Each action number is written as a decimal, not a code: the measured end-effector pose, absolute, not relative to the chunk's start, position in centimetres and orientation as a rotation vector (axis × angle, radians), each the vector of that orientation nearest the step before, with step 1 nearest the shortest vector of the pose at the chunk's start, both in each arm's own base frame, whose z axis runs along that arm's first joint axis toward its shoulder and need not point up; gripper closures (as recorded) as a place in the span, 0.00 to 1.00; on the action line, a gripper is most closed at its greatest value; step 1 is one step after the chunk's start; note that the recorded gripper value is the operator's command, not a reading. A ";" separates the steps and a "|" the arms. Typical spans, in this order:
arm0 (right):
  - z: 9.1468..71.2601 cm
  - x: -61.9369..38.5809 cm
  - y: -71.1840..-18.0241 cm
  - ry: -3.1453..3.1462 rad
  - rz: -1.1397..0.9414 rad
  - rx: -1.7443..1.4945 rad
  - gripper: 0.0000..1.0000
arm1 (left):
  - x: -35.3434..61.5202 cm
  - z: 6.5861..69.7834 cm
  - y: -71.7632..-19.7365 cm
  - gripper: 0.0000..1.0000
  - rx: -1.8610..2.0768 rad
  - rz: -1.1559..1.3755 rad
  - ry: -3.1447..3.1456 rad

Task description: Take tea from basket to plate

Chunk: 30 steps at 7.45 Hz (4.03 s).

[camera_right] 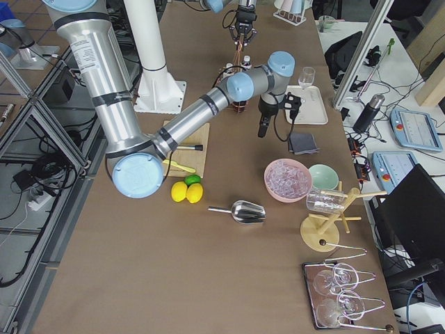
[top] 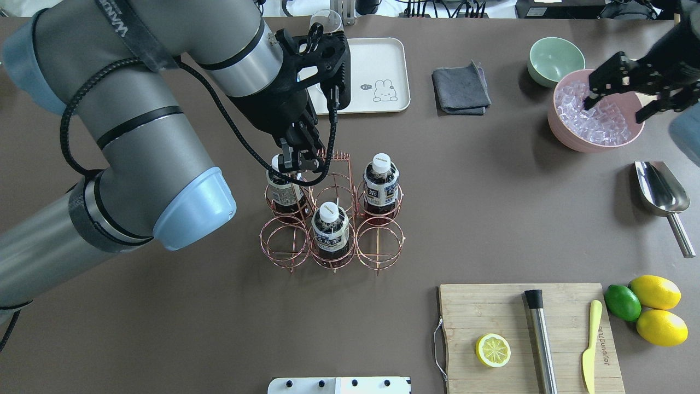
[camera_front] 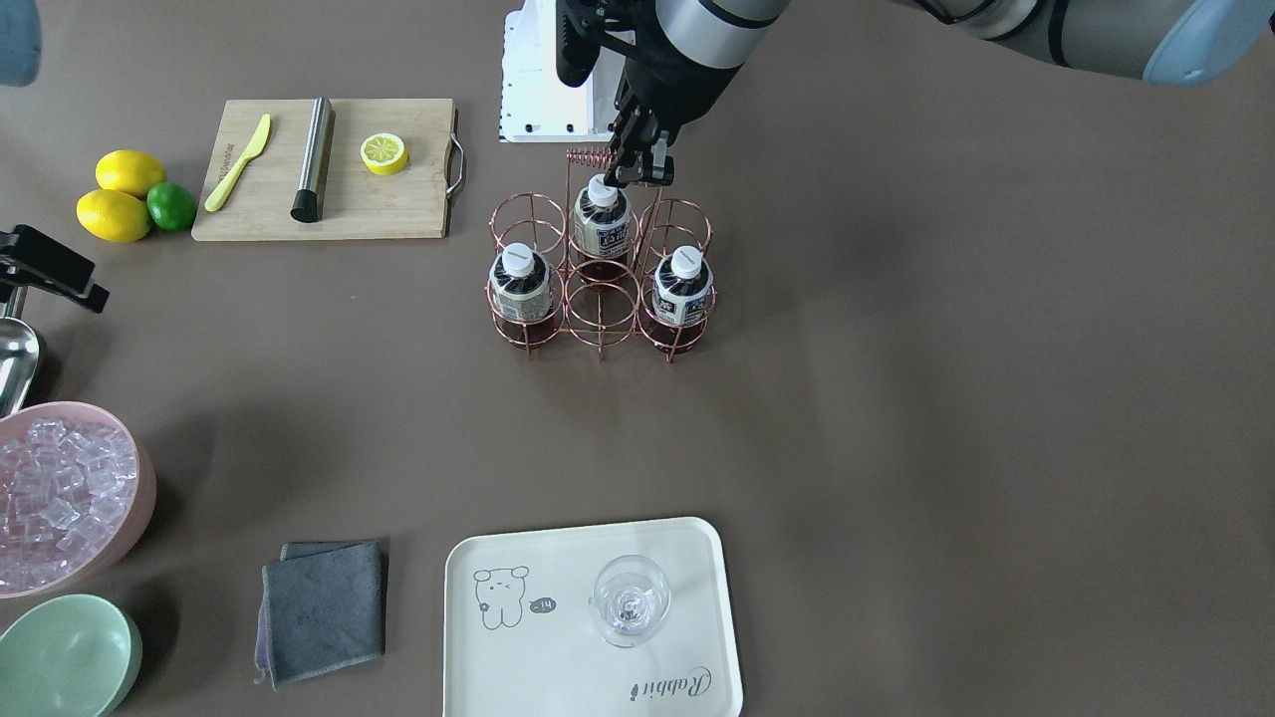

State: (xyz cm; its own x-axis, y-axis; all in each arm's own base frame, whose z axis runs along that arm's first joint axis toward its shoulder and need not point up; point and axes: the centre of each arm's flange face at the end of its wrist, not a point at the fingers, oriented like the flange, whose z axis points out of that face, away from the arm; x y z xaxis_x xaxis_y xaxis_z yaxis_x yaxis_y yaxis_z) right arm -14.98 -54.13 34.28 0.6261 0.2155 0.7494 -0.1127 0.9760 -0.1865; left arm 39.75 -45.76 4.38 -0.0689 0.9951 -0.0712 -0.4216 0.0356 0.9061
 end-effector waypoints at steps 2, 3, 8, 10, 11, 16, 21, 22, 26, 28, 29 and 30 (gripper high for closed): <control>24.5 -23.7 -55.5 -0.888 0.245 -0.226 0.01 | 39.7 4.6 -45.9 1.00 0.809 1.401 0.959; 21.0 -27.5 -55.6 -0.892 0.259 -0.265 0.02 | 39.6 4.7 -45.9 1.00 0.811 1.400 0.957; 15.4 -39.0 -55.7 -0.949 0.187 -0.404 0.10 | 38.9 4.5 -45.8 1.00 0.824 1.396 0.957; 15.2 -41.8 -54.4 -0.966 0.179 -0.430 0.25 | 38.9 4.7 -45.8 1.00 0.820 1.396 0.958; 15.2 -42.4 -54.1 -0.970 0.175 -0.434 0.31 | 38.9 4.9 -45.8 1.00 0.818 1.396 0.957; 13.0 -44.5 -54.6 -0.970 0.163 -0.445 0.30 | 39.0 5.3 -45.8 1.00 0.812 1.396 0.955; 13.7 -44.2 -54.5 -0.958 0.172 -0.458 0.30 | 38.8 5.7 -45.6 1.00 0.812 1.395 0.956; 13.6 -44.3 -54.1 -0.958 0.167 -0.459 0.40 | 38.8 5.7 -45.6 1.00 0.811 1.395 0.956; 13.9 -44.7 -51.4 -0.935 0.144 -0.481 1.00 | 38.8 5.8 -45.6 1.00 0.809 1.393 0.956; 14.2 -44.4 -51.2 -0.934 0.144 -0.477 1.00 | 38.8 5.8 -45.6 1.00 0.810 1.393 0.956; 13.9 -43.4 -51.5 -0.941 0.152 -0.471 1.00 | 38.8 5.8 -45.6 1.00 0.811 1.394 0.956; 13.4 -42.1 -51.6 -0.937 0.170 -0.471 1.00 | 38.7 5.8 -45.6 1.00 0.811 1.394 0.955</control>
State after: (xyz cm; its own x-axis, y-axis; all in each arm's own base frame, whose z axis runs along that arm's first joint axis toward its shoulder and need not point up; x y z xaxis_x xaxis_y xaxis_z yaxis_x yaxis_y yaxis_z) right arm -42.12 -51.56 13.40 0.5873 0.3403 0.7343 0.0614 0.8860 -0.4596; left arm 38.73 -45.63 5.79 -0.0559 0.9961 -0.0682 -0.4236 0.0382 0.9051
